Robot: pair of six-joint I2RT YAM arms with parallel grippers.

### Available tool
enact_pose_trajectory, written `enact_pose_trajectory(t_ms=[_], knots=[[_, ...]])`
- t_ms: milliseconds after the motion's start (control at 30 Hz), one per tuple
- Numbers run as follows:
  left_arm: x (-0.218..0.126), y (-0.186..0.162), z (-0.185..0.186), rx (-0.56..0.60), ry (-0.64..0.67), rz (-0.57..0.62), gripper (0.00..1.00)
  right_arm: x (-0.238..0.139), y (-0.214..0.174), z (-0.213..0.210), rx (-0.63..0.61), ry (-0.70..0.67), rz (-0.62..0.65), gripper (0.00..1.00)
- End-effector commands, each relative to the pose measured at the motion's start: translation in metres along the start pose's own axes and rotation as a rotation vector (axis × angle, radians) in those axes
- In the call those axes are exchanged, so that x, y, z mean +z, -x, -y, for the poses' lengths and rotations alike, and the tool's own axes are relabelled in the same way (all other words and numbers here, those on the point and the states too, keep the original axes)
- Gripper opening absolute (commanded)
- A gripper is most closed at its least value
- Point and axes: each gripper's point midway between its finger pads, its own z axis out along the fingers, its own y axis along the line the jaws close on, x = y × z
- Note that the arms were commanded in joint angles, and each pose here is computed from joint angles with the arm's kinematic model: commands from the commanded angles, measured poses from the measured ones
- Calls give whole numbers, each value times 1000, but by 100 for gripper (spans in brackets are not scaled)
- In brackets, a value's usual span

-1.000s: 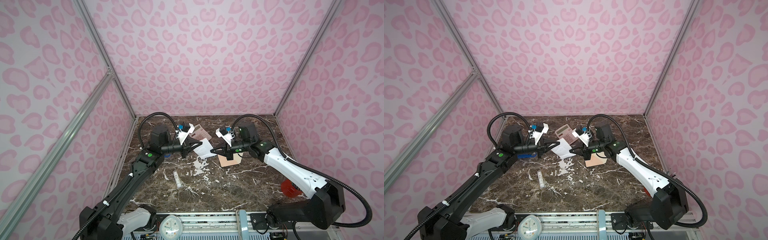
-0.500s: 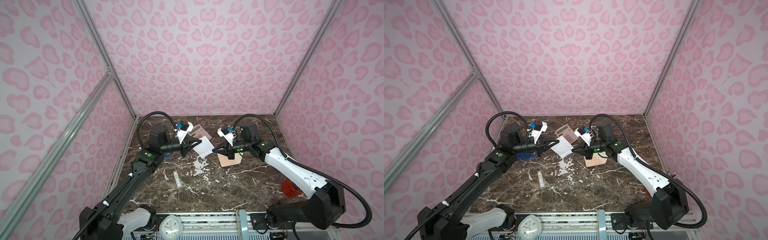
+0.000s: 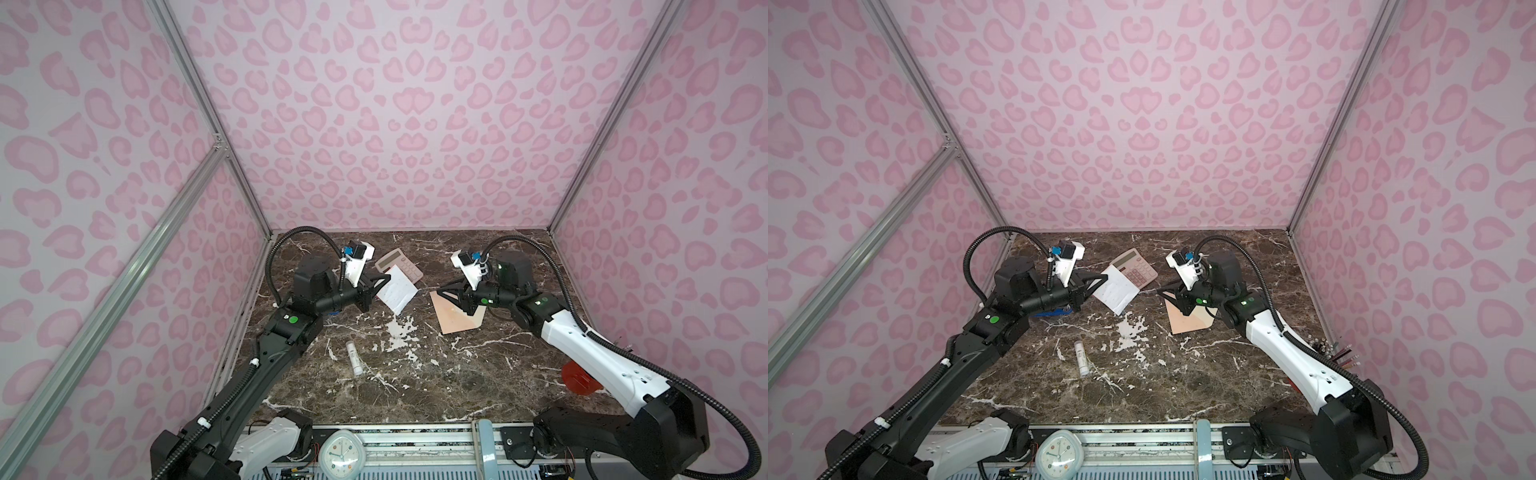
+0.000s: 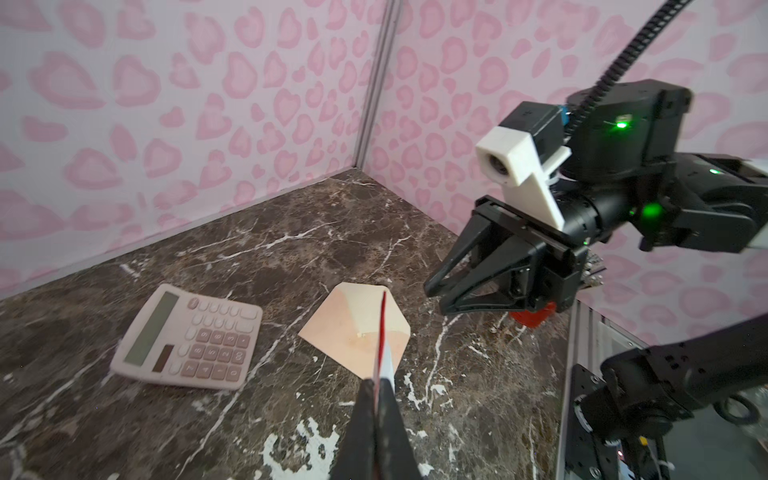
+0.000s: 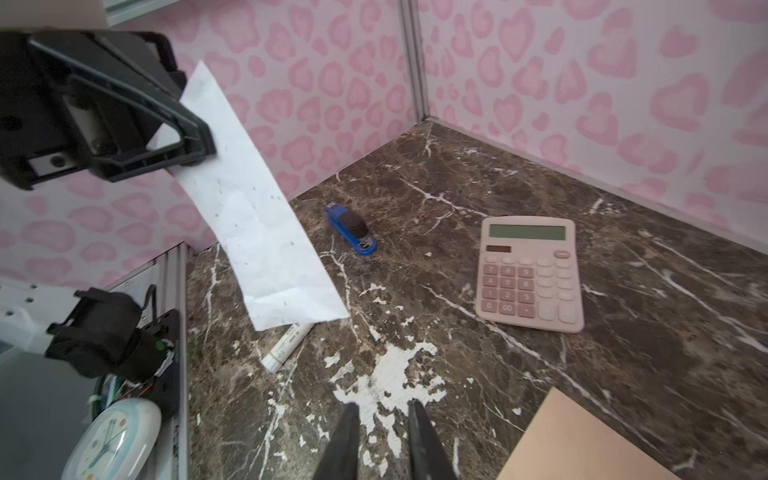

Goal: Place the letter into the envelope and seal it

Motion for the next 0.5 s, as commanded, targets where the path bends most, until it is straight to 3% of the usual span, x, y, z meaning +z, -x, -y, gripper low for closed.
enact_pose_trajectory(t_ms=[0, 167, 333, 467], knots=[[-8, 0, -38, -169, 232, 61, 4, -4, 33, 30, 63, -172, 173, 25], [-20, -19, -63, -420, 428, 153, 4, -4, 40, 52, 155, -320, 218, 26], [-38, -42, -82, -638, 586, 401, 3, -5, 45, 63, 264, -390, 277, 26], [-41, -60, -86, -684, 693, 510, 4, 3, 47, 53, 255, -370, 280, 26]])
